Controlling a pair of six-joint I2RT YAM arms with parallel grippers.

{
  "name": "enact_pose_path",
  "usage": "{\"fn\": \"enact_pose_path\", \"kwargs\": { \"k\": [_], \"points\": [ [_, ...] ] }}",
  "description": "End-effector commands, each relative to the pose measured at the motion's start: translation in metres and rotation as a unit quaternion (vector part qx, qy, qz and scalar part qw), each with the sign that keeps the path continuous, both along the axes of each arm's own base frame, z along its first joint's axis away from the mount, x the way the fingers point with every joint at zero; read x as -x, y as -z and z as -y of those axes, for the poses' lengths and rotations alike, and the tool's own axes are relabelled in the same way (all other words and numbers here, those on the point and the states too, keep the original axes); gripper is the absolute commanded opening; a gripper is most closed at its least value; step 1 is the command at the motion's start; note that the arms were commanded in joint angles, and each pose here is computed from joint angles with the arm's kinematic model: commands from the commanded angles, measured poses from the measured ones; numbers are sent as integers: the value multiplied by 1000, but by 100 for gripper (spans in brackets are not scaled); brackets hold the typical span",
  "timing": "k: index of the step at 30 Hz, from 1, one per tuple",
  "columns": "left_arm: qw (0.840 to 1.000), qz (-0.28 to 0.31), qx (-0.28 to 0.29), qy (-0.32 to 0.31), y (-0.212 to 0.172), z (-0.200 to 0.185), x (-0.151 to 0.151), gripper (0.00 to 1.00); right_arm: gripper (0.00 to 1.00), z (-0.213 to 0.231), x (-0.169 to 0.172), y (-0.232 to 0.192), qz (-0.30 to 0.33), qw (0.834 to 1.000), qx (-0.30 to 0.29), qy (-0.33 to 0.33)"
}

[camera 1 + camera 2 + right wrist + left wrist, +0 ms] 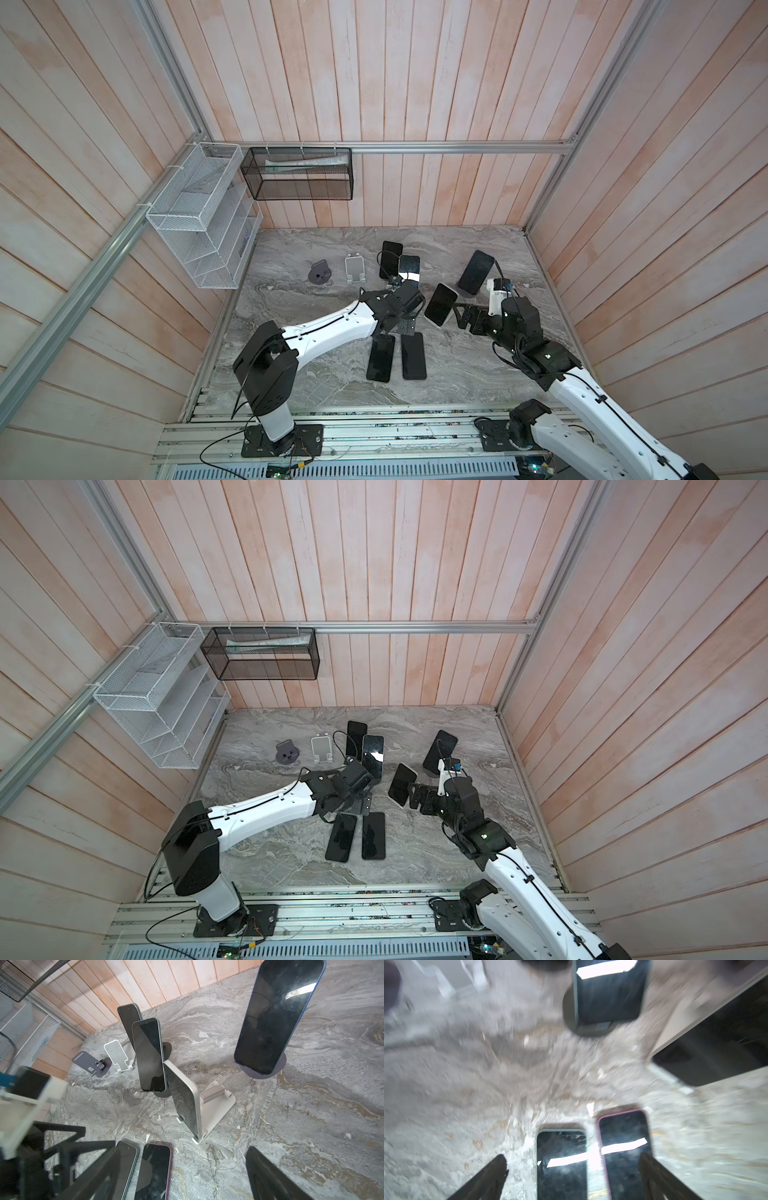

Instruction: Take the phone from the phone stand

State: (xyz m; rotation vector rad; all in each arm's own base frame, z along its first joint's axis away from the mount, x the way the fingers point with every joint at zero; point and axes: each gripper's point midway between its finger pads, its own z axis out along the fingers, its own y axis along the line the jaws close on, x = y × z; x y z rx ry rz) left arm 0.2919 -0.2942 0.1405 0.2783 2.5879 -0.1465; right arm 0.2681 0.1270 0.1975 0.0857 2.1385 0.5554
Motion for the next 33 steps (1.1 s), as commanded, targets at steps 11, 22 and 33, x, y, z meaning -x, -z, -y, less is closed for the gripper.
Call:
{"fn": "enact_pose_path", "kwargs": {
  "k": [11, 22, 33],
  "points": [
    [965, 197, 173, 11, -178, 0, -51, 100, 93, 6, -12, -15, 5, 999, -2, 32],
    [903, 172, 390, -54, -142, -31, -88, 100, 87, 4, -2, 37, -61, 997, -14, 37],
    [846, 92, 525, -30, -142, -44, -77, 82, 0, -23, 27, 105, -159, 983, -91, 2]
  ]
}}
